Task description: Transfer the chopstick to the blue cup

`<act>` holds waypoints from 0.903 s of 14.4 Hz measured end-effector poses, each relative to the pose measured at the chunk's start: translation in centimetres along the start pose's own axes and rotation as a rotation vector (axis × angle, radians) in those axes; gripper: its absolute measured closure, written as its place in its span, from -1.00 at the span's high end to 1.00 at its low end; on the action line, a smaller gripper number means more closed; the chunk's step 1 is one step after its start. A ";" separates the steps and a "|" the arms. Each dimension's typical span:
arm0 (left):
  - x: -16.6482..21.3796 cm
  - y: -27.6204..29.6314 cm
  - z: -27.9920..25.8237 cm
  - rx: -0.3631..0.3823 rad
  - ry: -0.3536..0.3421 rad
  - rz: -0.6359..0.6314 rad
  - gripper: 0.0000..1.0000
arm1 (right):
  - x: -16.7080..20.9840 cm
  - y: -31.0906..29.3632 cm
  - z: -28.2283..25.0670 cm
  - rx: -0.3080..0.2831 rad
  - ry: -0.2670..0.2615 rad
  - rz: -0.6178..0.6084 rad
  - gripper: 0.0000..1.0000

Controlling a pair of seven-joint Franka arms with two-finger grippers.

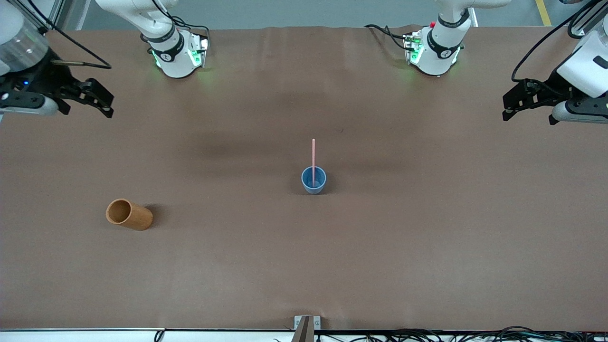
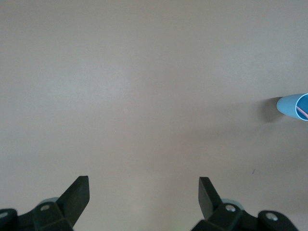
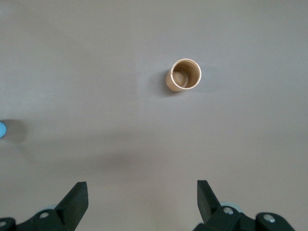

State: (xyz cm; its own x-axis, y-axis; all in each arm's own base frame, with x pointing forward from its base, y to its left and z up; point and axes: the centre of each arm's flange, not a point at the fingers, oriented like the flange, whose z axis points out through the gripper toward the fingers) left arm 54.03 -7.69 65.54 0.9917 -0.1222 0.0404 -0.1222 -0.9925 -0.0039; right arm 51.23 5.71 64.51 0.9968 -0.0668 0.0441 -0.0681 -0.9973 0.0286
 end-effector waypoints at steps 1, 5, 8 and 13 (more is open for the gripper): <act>0.0 0.0 0.0 0.000 0.000 0.000 1.00 | 0.2 1.1 0.1 0.006 0.003 -0.008 1.00; 0.0 0.1 0.0 0.000 0.000 0.001 1.00 | 1.6 4.0 -0.1 0.011 0.024 -0.033 1.00; 0.0 0.1 0.0 0.000 0.000 0.002 1.00 | 2.6 4.7 0.3 0.014 0.015 -0.035 1.00; 0.0 0.1 0.0 0.000 0.000 0.002 1.00 | 2.7 4.3 0.6 0.015 0.006 -0.045 1.00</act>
State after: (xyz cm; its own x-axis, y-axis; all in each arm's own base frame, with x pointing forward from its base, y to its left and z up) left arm 54.01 -7.79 65.56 0.9914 -0.1241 0.0408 -0.1240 -0.9923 -0.0039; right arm 53.69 1.22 64.21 0.9985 -0.0215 0.0495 -0.0223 -0.9996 0.0154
